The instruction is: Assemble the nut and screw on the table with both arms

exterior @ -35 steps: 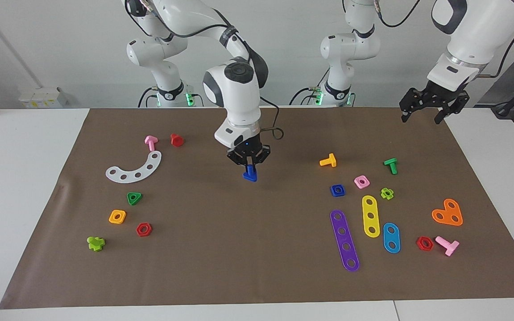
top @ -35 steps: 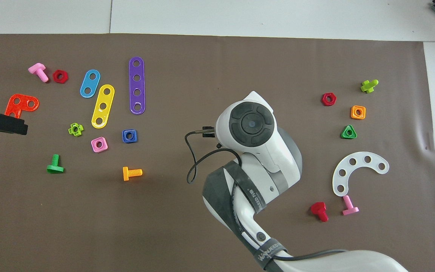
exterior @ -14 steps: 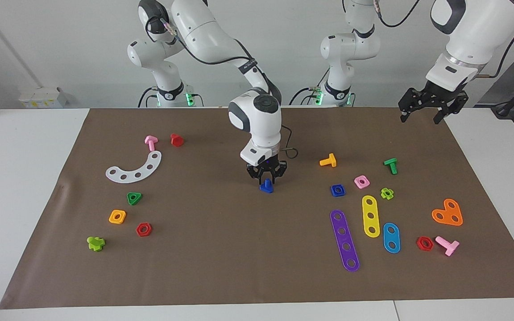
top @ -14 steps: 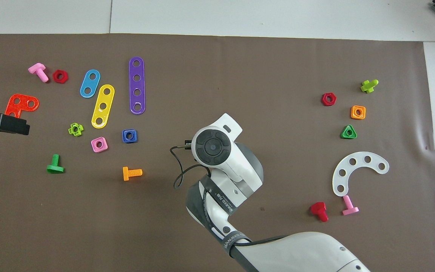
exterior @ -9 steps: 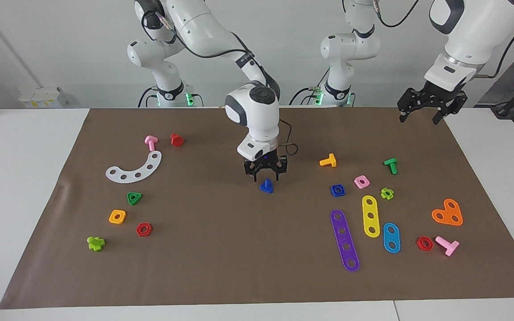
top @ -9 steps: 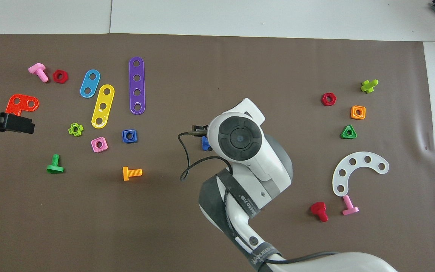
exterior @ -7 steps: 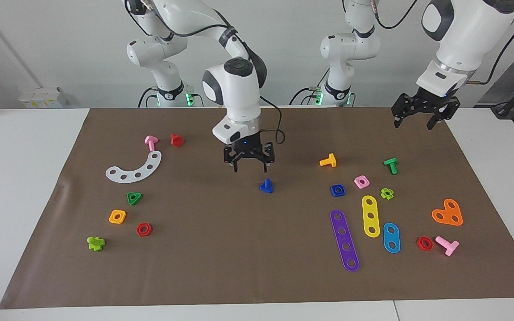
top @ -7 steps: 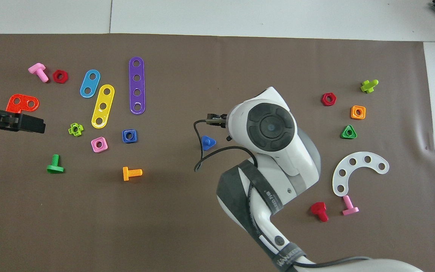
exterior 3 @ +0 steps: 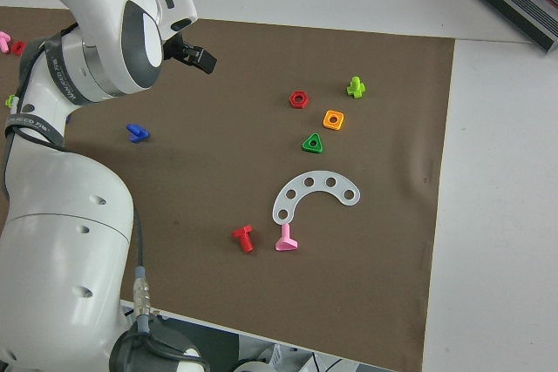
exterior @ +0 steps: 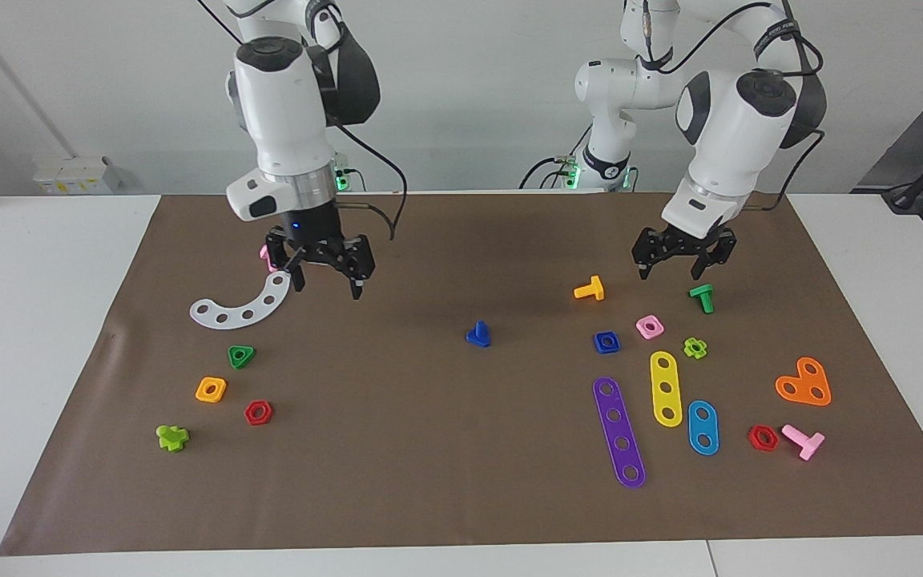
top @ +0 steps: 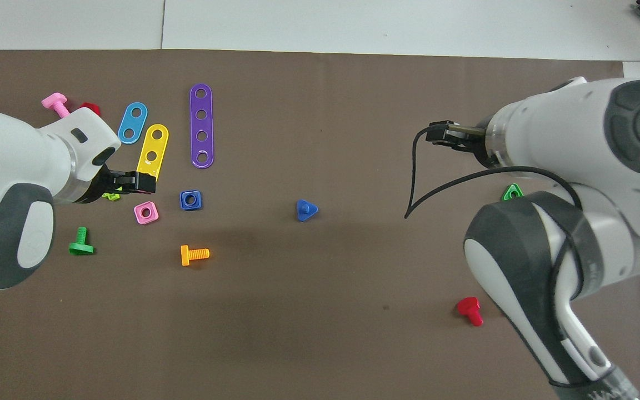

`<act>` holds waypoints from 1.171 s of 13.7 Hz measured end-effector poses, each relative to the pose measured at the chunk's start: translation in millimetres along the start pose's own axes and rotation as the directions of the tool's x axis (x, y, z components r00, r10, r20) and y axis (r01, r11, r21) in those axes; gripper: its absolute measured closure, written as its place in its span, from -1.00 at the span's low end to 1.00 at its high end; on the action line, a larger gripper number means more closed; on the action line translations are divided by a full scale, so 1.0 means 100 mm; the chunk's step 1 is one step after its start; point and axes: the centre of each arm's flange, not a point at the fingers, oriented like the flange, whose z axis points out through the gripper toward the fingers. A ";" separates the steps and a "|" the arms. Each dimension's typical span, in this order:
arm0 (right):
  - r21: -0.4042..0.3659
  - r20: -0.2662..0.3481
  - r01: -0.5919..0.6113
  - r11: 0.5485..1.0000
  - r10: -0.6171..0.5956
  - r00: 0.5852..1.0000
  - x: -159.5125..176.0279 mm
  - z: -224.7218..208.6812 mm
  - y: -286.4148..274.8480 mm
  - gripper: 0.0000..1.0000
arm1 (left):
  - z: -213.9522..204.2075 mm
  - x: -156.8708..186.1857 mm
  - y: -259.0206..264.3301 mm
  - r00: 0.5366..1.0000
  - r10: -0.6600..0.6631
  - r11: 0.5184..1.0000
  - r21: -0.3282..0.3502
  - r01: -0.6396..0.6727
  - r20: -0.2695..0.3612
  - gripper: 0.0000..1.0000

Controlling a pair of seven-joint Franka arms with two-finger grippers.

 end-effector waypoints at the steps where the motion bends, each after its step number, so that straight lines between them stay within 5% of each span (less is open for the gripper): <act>1: -0.014 0.012 0.004 1.000 -0.004 1.000 0.05 -0.13 0.18 -1.00 | 0.18 0.04 0.04 1.000 -0.010 1.000 -0.002 0.010 -0.004 -0.94; 11: -0.053 0.150 0.075 0.996 -0.066 0.986 0.30 -1.03 1.55 -1.00 | 1.42 0.13 0.33 0.996 -0.093 0.996 -0.016 0.093 -0.012 -0.91; 16: -0.055 0.187 0.094 0.994 -0.082 0.979 0.22 -1.07 1.58 -1.00 | 1.81 0.10 0.48 0.993 -0.115 0.993 -0.015 0.116 0.008 -0.76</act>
